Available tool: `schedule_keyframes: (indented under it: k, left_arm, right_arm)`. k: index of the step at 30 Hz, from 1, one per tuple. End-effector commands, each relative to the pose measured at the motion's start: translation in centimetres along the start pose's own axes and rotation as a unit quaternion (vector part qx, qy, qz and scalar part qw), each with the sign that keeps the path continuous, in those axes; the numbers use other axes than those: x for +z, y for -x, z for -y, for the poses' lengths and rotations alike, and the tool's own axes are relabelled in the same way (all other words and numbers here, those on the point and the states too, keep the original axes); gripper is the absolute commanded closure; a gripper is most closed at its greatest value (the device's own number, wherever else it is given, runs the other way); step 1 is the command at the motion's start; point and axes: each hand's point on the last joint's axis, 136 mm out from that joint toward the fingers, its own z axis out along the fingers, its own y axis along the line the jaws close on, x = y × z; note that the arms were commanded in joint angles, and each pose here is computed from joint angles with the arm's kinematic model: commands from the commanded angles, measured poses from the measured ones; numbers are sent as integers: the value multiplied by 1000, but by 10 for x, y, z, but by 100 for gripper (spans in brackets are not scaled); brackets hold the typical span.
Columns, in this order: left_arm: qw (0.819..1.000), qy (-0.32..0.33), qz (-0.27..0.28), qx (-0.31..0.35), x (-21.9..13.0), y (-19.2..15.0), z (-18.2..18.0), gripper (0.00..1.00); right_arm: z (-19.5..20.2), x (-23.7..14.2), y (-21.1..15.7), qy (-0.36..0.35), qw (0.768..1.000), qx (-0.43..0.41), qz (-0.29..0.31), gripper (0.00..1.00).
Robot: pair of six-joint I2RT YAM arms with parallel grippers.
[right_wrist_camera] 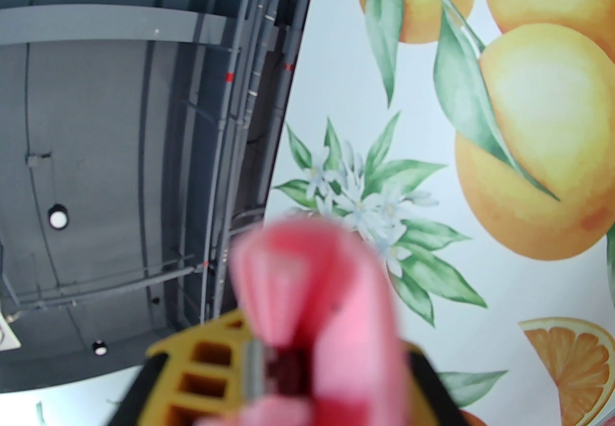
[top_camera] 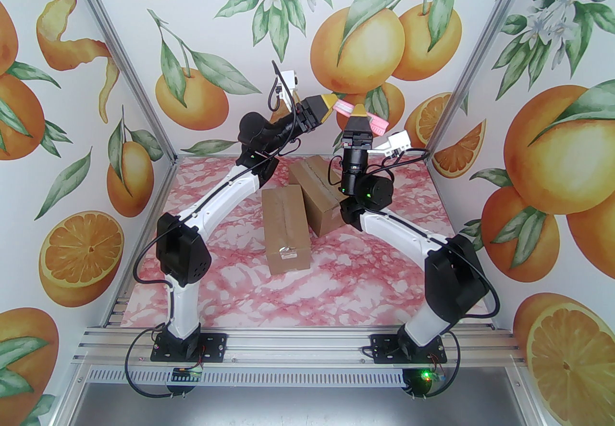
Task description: Unpack the express box
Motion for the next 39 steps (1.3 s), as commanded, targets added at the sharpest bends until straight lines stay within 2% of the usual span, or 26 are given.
schedule_keyframes:
  k: [1, 3, 12, 13, 14, 15, 17, 20, 23, 25, 29, 32, 34, 39]
  left_arm:
    - [1000, -6, 8, 28, -10, 7, 14, 21]
    - [999, 5, 10, 42, -17, 7, 14, 1]
    - [989, 88, 5, 123, -63, 9, -3, 0]
    - [982, 117, 7, 148, -79, 15, -8, 0]
    - [958, 181, -14, 221, -113, 25, -12, 0]
    - [948, 196, -35, 248, -119, 24, -11, 0]
    - [926, 216, -84, 298, -124, 17, -8, 2]
    - [906, 220, -131, 338, -128, 9, -3, 7]
    - [895, 205, -160, 362, -125, 4, 3, 14]
    - [892, 188, -185, 368, -122, -2, 4, 20]
    - [883, 172, -225, 374, -117, -13, 0, 34]
    - [881, 179, -239, 367, -118, -17, -8, 44]
    - [879, 194, -239, 364, -121, -16, -16, 45]
    - [864, 287, -239, 339, -145, -7, -54, 44]
  right_arm:
    - [-7, -1, 18, 3, 1000, 5, 26, 87]
    - [-5, -2, 21, 0, 1000, -1, 27, 87]
    - [-2, -6, 34, 9, 999, -35, 14, 87]
    - [-7, -7, 34, 25, 998, -61, -5, 87]
    - [-22, -22, 27, 74, 982, -163, -63, 88]
    - [-27, -29, 23, 91, 972, -199, -82, 88]
    - [-34, -49, 7, 130, 941, -283, -134, 90]
    - [-29, -70, -16, 134, 891, -375, -217, 93]
    - [-26, -92, -39, 140, 827, -466, -282, 94]
    - [-26, -103, -43, 148, 802, -492, -305, 94]
    - [-24, -119, -47, 153, 773, -517, -334, 94]
    - [-22, -126, -50, 153, 763, -524, -346, 95]
    - [-19, -129, -50, 146, 764, -522, -351, 95]
    - [-4, -130, -58, 89, 782, -487, -380, 95]
